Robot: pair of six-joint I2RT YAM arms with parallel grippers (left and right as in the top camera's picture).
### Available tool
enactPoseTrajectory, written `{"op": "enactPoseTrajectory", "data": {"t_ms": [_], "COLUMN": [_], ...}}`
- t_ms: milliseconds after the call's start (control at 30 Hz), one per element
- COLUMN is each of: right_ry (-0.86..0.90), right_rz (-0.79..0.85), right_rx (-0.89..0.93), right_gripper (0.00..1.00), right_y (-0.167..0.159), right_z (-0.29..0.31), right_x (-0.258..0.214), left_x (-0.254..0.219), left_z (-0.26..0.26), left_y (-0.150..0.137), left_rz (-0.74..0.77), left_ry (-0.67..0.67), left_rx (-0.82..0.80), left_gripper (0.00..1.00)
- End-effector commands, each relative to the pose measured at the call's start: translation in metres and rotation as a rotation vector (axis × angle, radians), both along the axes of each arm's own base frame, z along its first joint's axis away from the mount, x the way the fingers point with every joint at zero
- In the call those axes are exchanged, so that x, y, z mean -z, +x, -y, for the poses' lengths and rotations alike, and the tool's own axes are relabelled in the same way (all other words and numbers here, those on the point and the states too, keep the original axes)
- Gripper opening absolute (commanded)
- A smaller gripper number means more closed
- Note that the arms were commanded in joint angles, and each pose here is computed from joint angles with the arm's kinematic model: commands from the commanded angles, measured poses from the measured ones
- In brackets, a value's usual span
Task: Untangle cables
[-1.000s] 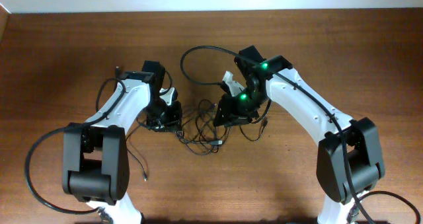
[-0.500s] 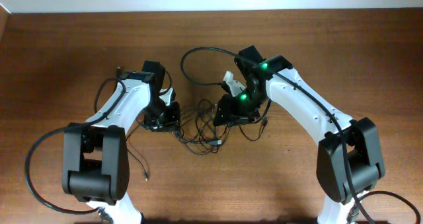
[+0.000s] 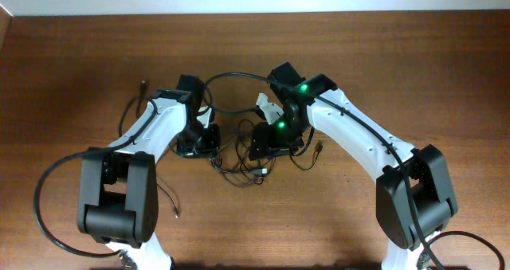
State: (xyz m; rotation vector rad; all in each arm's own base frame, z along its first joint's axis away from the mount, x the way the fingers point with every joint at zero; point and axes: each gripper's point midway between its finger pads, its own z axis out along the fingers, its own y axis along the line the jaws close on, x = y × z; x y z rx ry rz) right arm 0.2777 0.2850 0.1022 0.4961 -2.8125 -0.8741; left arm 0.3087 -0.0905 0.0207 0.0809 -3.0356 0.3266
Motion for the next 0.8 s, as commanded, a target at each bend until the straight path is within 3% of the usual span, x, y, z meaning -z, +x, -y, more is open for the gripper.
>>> {"op": "enactPoseTrajectory", "data": {"t_ms": [0,67,133,267,467,633,767], "right_ry": [-0.022,-0.023,-0.023,-0.015,0.014,0.106,0.173], "right_rz": [0.002,0.002,0.002,0.012,0.053,0.072,0.105], "right_rx": [-0.009,-0.009,-0.009,-0.022,-0.099,-0.161,-0.28], "right_gripper": [0.5,0.5,0.5,0.54,0.55,0.48,0.47], "right_y": [-0.001,-0.001,-0.001,0.0,-0.001,-0.005,-0.021], "right_z": [0.003,0.003,0.003,0.003,0.002,-0.01,-0.027], "right_x": [0.008,0.008,0.008,0.008,0.007,-0.001,-0.006], "left_x": [0.01,0.013,0.014,0.011,-0.041,-0.049,-0.073], "left_z": [-0.004,-0.004,-0.005,-0.003,0.02,0.012,0.029], "left_y": [-0.008,-0.011,-0.014,-0.014,0.002,0.003,0.009], "left_rz": [-0.022,-0.03,-0.036,-0.045,-0.09,-0.175,-0.199], "left_ry": [0.029,0.031,0.032,0.01,-0.331,-0.372,-0.584], "left_rx": [0.013,0.013,0.013,0.006,-0.126,-0.322,-0.361], "left_gripper": [0.08,0.07,0.0,0.0,0.0,0.0,0.0]}}
